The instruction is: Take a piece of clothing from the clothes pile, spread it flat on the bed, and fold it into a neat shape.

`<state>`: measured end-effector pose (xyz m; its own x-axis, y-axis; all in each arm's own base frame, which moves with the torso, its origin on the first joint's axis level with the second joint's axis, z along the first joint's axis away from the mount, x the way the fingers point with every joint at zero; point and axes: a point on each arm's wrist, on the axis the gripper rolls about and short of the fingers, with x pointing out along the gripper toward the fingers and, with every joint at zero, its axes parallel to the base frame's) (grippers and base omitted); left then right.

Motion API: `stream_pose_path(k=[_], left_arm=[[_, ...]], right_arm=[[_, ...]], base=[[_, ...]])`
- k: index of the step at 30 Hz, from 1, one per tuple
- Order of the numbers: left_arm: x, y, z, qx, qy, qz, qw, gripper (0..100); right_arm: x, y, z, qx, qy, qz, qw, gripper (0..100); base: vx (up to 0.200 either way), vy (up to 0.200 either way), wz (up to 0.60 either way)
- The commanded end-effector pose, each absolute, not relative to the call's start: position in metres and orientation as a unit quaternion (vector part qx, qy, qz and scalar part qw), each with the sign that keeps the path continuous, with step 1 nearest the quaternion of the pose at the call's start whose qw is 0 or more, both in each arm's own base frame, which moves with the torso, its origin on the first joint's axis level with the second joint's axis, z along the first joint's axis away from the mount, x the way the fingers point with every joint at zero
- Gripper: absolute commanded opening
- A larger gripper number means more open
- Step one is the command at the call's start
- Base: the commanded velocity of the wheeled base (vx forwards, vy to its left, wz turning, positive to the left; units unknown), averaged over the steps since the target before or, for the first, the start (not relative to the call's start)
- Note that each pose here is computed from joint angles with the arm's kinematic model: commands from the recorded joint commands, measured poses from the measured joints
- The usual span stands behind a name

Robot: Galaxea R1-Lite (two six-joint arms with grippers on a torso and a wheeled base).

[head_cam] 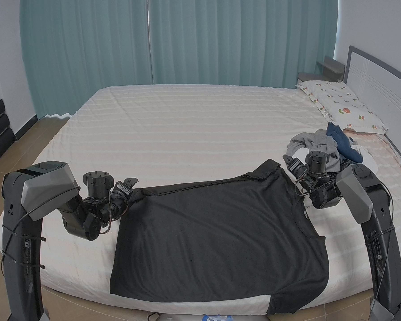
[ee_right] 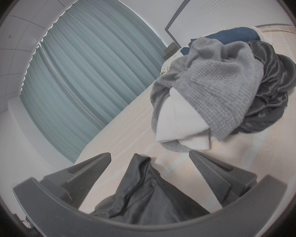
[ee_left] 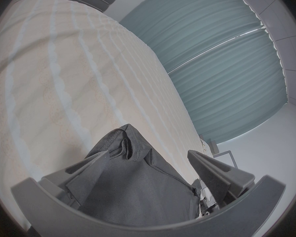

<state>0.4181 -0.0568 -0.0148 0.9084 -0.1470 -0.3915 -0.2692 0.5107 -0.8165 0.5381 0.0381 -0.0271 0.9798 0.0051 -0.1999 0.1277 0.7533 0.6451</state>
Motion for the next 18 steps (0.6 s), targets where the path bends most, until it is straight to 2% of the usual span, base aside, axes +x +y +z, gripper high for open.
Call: stream_pose_path(k=[1,18], left_arm=[[0.418,-0.057,-0.016,-0.493,0.211,0.037,0.843,100],[0.419,-0.057,-0.016,-0.492,0.211,0.036,0.844,100]], right_arm=[[0.536,0.036,-0.034,0.348,0.105,-0.038,0.931,100],[0.533,0.039,-0.068,0.338,0.136,-0.046,0.930,100]], base=[[0.000,0.000,0.00],[0.000,0.000,0.00]])
